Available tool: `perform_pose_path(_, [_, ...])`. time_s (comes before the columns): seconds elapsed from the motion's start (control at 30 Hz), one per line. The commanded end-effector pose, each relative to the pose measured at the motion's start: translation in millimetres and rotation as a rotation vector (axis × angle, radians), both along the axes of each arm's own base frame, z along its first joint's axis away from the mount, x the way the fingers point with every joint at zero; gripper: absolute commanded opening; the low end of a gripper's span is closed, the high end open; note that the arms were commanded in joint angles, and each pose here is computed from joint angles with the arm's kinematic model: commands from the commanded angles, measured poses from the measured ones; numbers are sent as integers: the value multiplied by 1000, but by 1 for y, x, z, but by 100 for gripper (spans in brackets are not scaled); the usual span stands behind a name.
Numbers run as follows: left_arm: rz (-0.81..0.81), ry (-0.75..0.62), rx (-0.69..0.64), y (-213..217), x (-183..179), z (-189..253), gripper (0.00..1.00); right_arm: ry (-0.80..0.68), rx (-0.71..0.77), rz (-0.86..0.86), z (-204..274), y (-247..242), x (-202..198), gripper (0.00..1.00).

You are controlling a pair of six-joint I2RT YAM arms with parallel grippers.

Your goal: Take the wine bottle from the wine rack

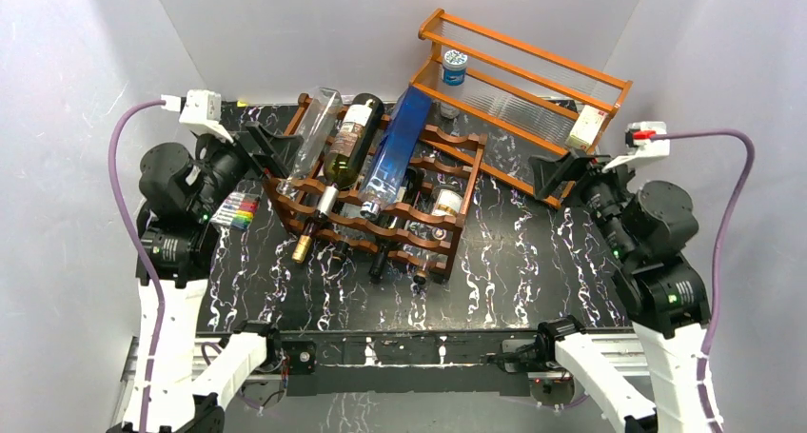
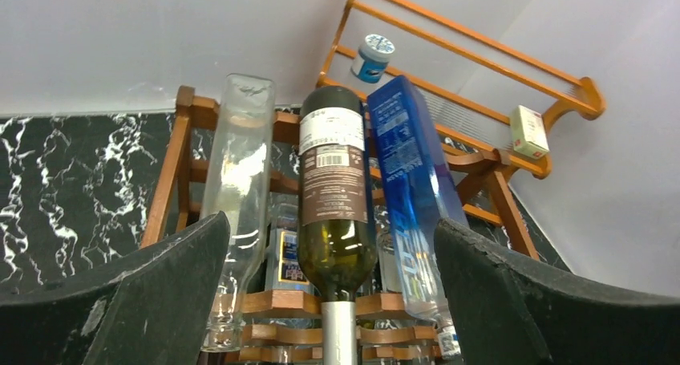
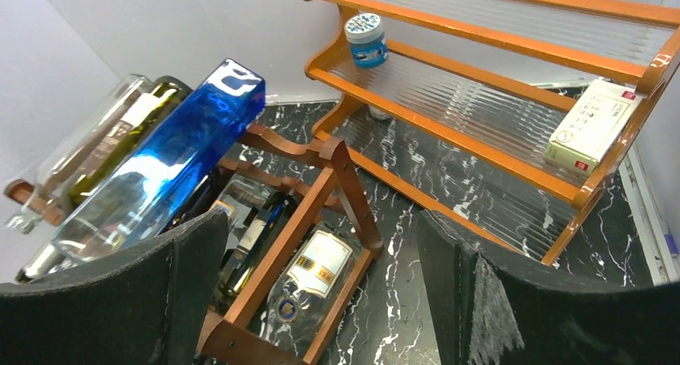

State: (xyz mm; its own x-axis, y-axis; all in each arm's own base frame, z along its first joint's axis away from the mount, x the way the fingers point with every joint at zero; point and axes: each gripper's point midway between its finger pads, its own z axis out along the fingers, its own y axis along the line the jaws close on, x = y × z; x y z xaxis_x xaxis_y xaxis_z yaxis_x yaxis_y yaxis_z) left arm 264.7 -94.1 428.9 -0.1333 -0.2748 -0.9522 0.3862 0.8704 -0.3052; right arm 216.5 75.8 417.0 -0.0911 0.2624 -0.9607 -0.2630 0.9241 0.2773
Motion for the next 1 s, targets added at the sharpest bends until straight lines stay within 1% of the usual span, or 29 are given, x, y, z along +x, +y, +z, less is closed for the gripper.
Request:
perform_pose_path(0.0, [36,64,-23,9,4,1,98,-35,-2,-67,14,-5,20,98])
perform_pose_path(0.2, [48,147,-37,14,14,-6,98,30,21,-164,2,-11,42,98])
perform_pose_path(0.37, [19,217,-50,12,20,-13,98,41,31,-193,-3,-12,50,98])
perform_pose_path(0.53, [-57,299,-77,0,28,-22,98,32,37,-145,-1,-4,47,98])
perform_pose_path(0.6, [-99,331,-99,-7,31,-24,98,24,30,-63,1,10,45,98])
perform_pose_path(0.73, [-156,358,-92,-30,35,-23,98,74,16,27,-6,29,49,98])
perform_pose_path(0.87, [-231,395,-54,-75,34,-26,98,149,14,96,-18,46,56,98])
perform_pose_path(0.97, [-249,417,6,-108,29,-34,98,194,22,134,-26,56,60,98])
